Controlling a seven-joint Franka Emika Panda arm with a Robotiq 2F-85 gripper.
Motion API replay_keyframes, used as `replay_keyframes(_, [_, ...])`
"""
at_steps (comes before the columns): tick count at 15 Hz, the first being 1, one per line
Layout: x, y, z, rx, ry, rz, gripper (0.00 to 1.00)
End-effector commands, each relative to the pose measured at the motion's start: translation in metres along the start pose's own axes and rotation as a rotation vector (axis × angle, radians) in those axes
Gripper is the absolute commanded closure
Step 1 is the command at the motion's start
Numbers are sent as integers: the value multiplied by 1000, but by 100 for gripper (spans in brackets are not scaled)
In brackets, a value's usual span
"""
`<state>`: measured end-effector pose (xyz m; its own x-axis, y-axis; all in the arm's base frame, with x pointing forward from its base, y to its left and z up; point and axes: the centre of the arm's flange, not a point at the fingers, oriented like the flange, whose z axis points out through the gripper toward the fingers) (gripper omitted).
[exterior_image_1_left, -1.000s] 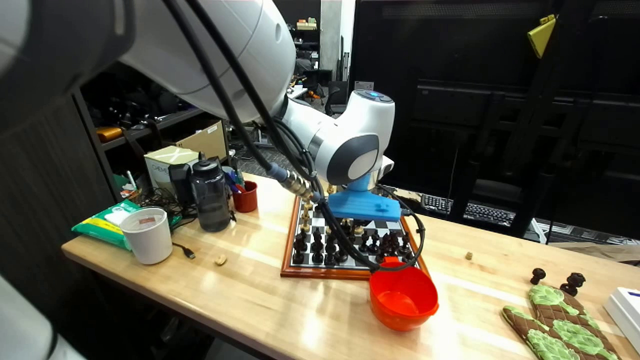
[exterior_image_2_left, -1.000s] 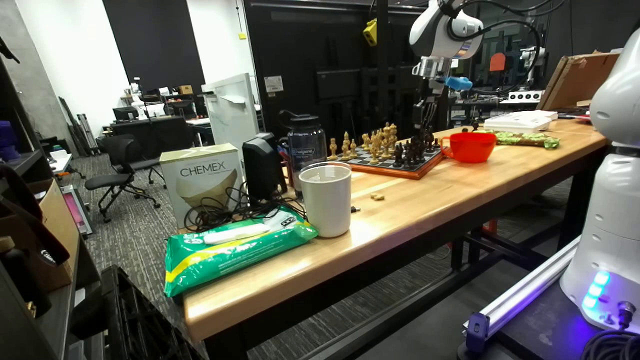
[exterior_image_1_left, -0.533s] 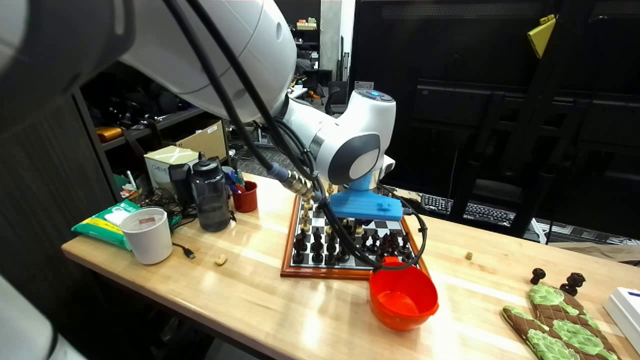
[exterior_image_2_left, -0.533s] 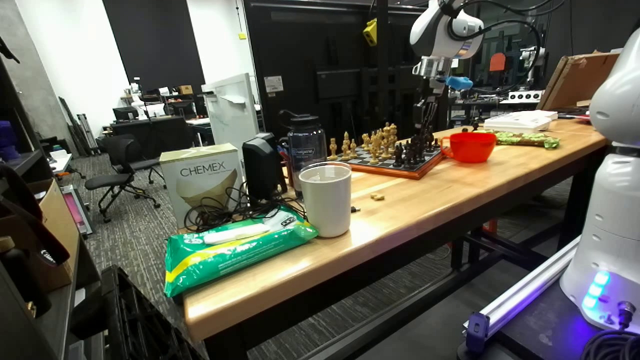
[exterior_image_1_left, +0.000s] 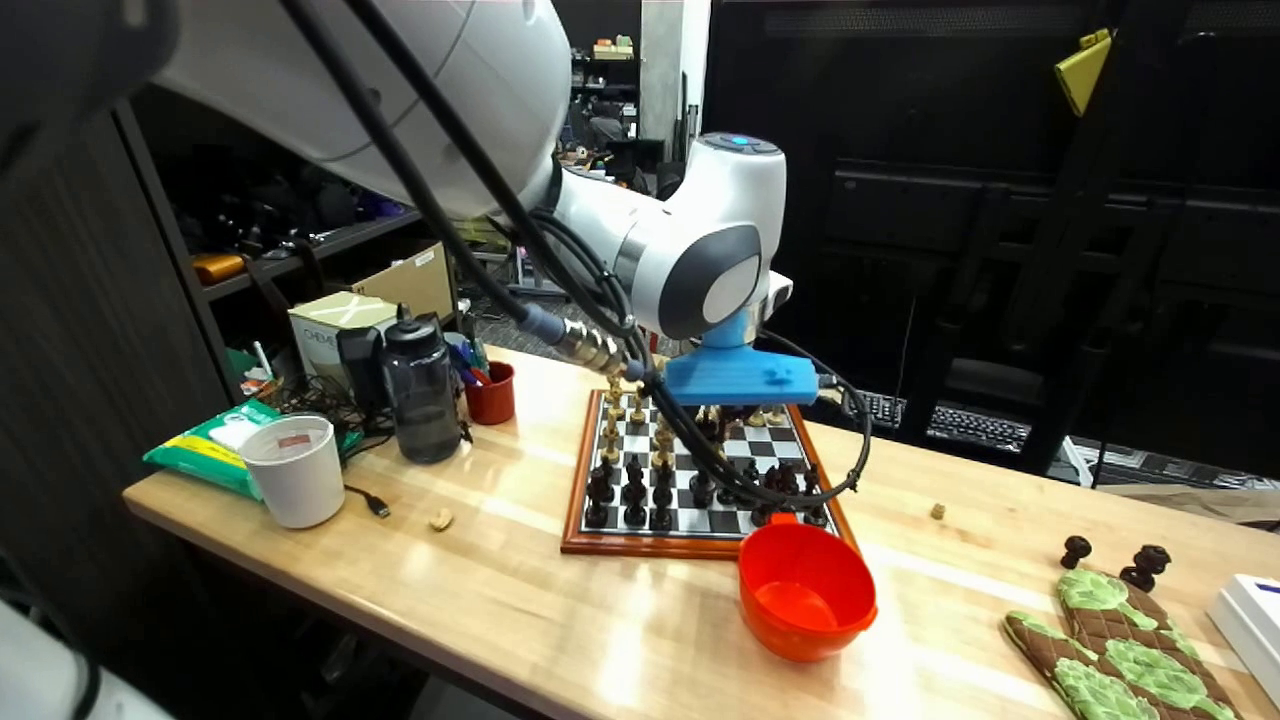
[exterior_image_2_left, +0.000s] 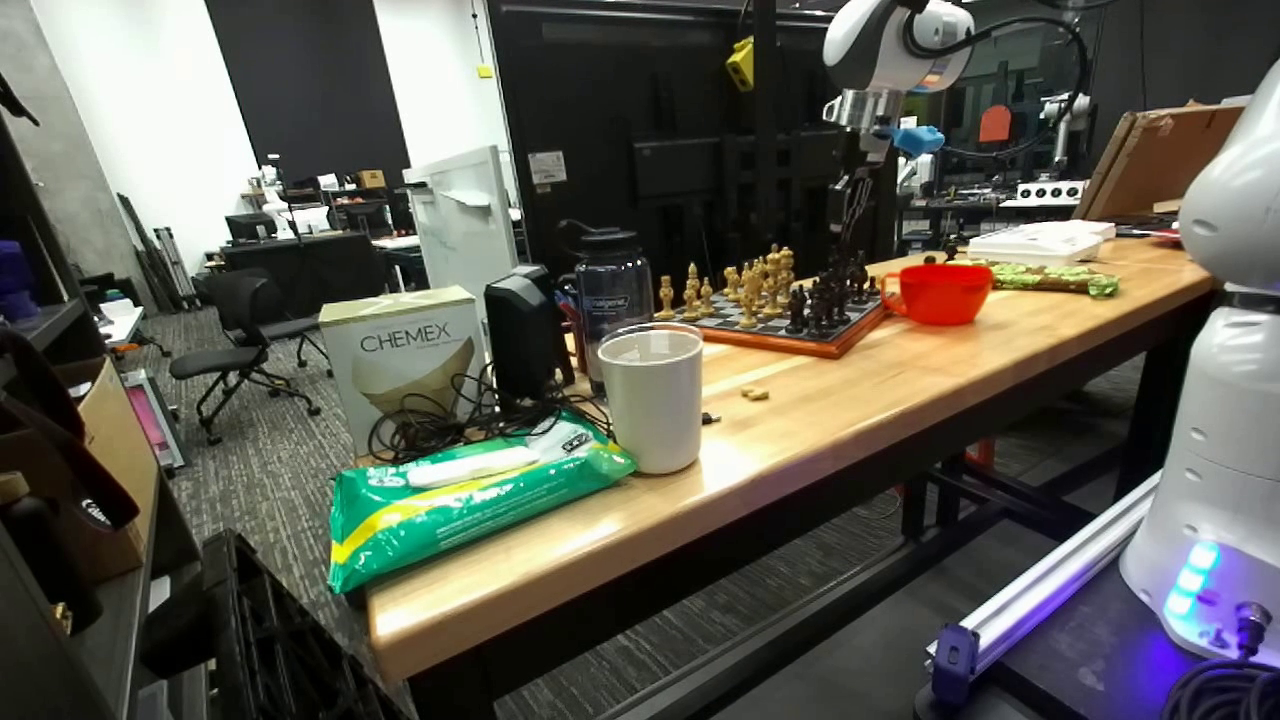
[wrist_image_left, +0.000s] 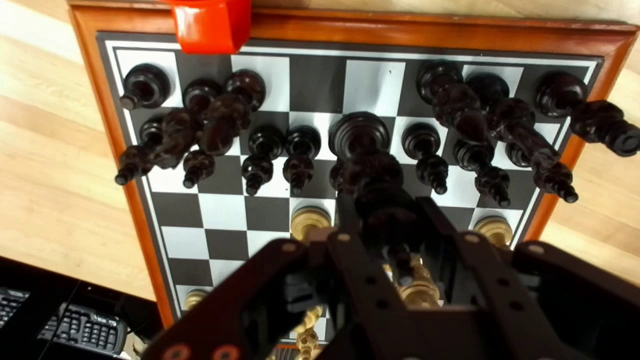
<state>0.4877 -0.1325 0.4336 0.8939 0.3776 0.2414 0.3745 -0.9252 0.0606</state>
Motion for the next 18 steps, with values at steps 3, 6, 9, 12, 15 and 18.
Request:
replay_keyframes(3, [1,-10,-30,-45,30,-27,92])
replay_keyframes(6, [2,-13,-38,-59,41,-39,92])
replay_keyframes(9, [4,-15,-46,-66,50,-45,92])
replay_keyframes(12, [7,-18,-56,-72,61,-49,92])
replay_keyframes(15, [15,-15,-61,-60,62,-53,92])
replay_keyframes(18, [24,-10,-63,-48,46,-56,92])
